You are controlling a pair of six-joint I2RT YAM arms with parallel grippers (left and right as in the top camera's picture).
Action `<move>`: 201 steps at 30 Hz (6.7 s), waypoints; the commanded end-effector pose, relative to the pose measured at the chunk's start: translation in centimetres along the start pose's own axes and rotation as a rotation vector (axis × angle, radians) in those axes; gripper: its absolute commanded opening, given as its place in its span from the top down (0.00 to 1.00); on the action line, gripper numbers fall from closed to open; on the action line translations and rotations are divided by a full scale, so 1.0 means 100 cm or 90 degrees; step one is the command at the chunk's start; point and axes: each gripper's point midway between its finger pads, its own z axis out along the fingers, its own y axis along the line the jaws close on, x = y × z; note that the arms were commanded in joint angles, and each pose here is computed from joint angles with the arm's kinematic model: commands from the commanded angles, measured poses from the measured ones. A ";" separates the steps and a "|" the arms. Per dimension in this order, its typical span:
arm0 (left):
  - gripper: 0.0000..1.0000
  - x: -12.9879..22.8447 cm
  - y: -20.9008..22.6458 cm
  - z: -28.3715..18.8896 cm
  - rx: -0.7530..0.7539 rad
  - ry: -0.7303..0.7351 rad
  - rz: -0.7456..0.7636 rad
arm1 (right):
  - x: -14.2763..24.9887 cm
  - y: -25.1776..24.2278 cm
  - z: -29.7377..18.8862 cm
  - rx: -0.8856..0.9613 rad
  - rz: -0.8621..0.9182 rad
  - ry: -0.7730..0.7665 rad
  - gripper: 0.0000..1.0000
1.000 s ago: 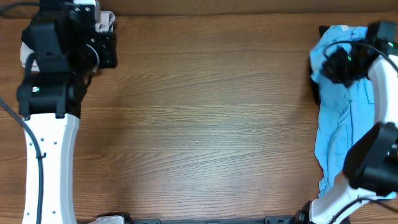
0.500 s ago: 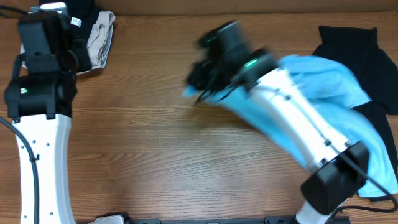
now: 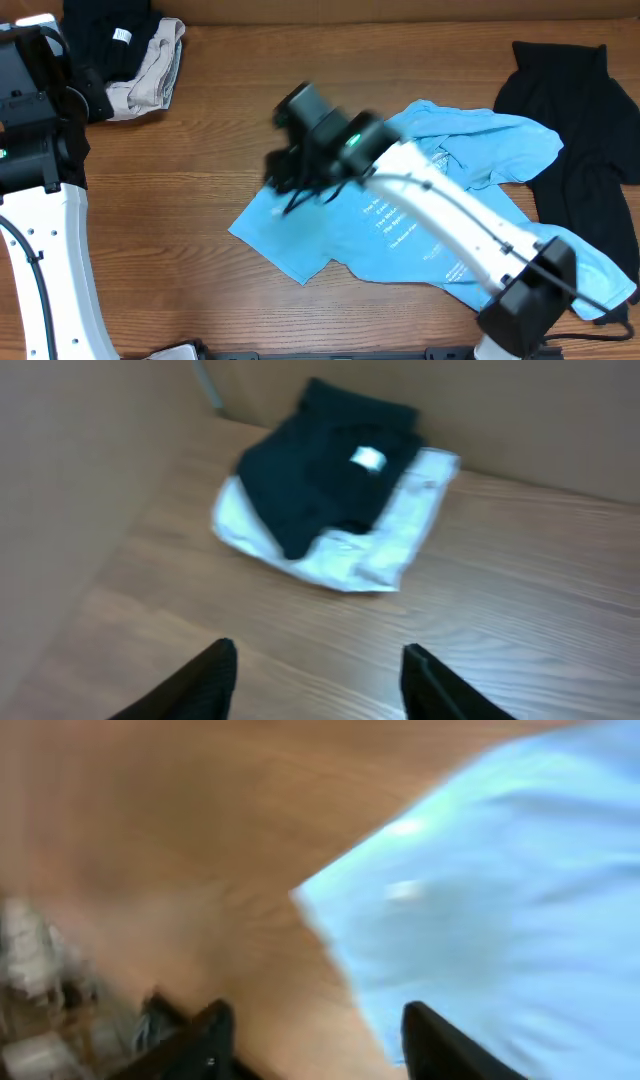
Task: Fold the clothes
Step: 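Drag the blue T-shirt with the right gripper to the table center, then grasp the shirt's left edge with the left gripper and spread it, then release the shirt and move both grippers to its bottom hem, then grasp the bottom hem corners with the left and right grippers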
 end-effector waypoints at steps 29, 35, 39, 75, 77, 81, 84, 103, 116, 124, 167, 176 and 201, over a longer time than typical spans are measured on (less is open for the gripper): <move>0.28 0.251 -0.386 0.096 0.632 0.246 0.520 | -0.032 -0.274 -0.133 0.228 0.352 -0.106 0.03; 0.28 0.268 -0.397 0.094 0.636 0.257 0.542 | -0.031 -0.274 -0.133 0.229 0.354 -0.103 0.04; 0.28 0.267 -0.398 0.096 0.629 0.248 0.545 | -0.030 -0.273 -0.133 0.229 0.354 -0.101 0.04; 0.96 0.280 -0.370 0.147 0.441 0.315 0.455 | -0.028 -0.276 -0.134 0.239 0.356 -0.099 0.04; 0.96 0.270 -0.355 0.158 0.395 0.327 0.411 | -0.028 -0.276 -0.134 0.239 0.356 -0.098 0.04; 0.96 0.247 -0.321 0.177 0.352 0.351 0.333 | -0.028 -0.276 -0.134 0.239 0.356 -0.099 0.04; 0.96 0.230 -0.288 0.194 0.314 0.368 0.278 | -0.028 -0.275 -0.134 0.239 0.356 -0.098 0.04; 0.16 0.160 -0.129 0.232 0.212 0.397 0.115 | -0.036 -0.256 -0.127 0.229 0.321 -0.107 0.10; 0.07 0.041 -0.129 0.080 0.253 0.369 0.060 | 0.013 -0.183 -0.248 0.190 0.286 -0.296 0.10; 0.04 0.037 -0.141 0.014 0.281 0.351 0.065 | 0.100 -0.166 -0.279 0.206 0.400 -0.295 0.09; 0.64 0.402 -0.099 0.058 0.034 0.575 -0.131 | 0.211 -0.253 -0.047 0.206 0.621 -0.053 0.04; 0.96 0.393 -0.095 0.066 0.027 0.545 -0.109 | 0.215 -0.254 -0.046 0.209 0.646 -0.050 0.11; 0.96 0.325 -0.115 0.088 0.081 0.434 -0.078 | 0.277 -0.260 -0.013 0.277 0.826 0.094 0.28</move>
